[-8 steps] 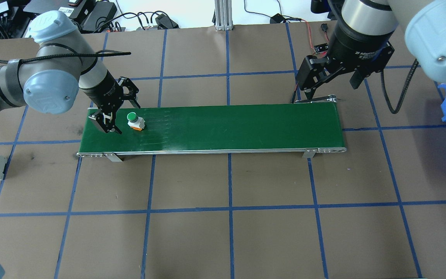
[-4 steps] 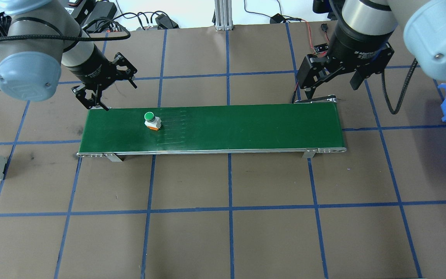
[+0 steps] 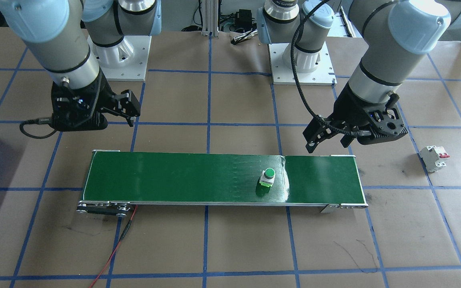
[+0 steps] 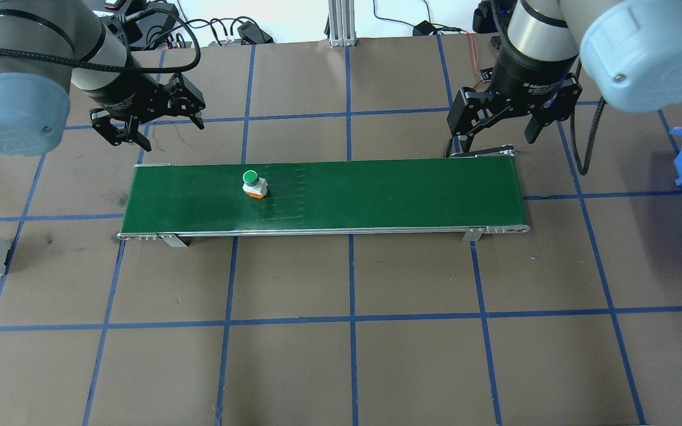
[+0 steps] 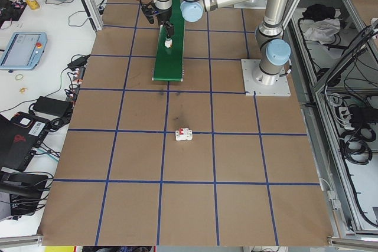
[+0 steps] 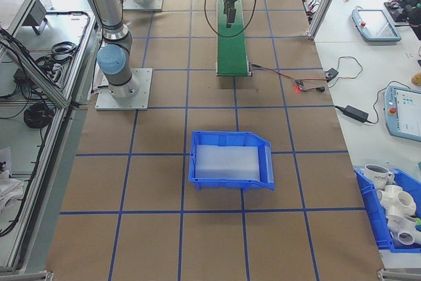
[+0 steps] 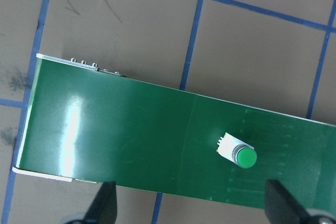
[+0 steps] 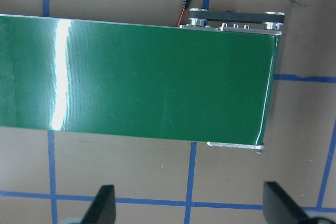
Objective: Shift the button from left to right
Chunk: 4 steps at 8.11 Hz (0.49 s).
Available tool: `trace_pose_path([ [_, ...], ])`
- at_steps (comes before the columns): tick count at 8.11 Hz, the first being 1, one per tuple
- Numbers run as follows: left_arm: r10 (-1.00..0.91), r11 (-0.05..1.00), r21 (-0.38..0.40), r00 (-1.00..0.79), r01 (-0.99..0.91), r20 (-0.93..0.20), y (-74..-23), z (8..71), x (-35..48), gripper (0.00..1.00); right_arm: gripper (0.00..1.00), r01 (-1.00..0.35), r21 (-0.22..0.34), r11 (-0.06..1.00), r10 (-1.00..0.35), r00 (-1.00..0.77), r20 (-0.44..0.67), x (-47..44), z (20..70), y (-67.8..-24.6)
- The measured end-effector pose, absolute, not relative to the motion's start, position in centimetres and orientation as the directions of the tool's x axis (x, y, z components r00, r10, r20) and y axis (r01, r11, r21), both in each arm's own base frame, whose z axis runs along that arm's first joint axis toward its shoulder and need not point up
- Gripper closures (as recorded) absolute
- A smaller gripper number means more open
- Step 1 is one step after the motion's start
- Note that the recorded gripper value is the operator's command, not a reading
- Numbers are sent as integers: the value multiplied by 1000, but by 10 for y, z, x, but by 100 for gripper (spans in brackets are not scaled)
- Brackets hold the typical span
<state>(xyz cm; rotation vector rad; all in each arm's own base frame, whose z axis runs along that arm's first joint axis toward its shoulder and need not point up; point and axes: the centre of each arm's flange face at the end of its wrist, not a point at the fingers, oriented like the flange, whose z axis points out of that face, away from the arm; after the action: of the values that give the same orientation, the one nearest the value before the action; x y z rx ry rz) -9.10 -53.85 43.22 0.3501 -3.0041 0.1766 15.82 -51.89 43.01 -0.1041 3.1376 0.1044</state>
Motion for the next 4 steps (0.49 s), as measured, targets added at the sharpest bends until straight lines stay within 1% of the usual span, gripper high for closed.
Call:
trace_pose_path([
  [1,-145,982,-103,-983,-157,112,-531,439,-93,0,0,-39,77,996,-39,-999,-2,159,399,-528],
  [2,-96,993,-64,-990,-102,101,-522,441,-94,0,0,-26,81,996,-25,-1000,-11,160,374,-532],
  [3,-66,997,-38,-995,-69,81,-513,447,-93,0,2,-19,71,997,-17,-999,-35,162,351,-540],
  [4,-50,997,-47,-997,-53,65,-508,461,-93,0,3,-3,60,998,0,-999,-55,164,337,-547],
])
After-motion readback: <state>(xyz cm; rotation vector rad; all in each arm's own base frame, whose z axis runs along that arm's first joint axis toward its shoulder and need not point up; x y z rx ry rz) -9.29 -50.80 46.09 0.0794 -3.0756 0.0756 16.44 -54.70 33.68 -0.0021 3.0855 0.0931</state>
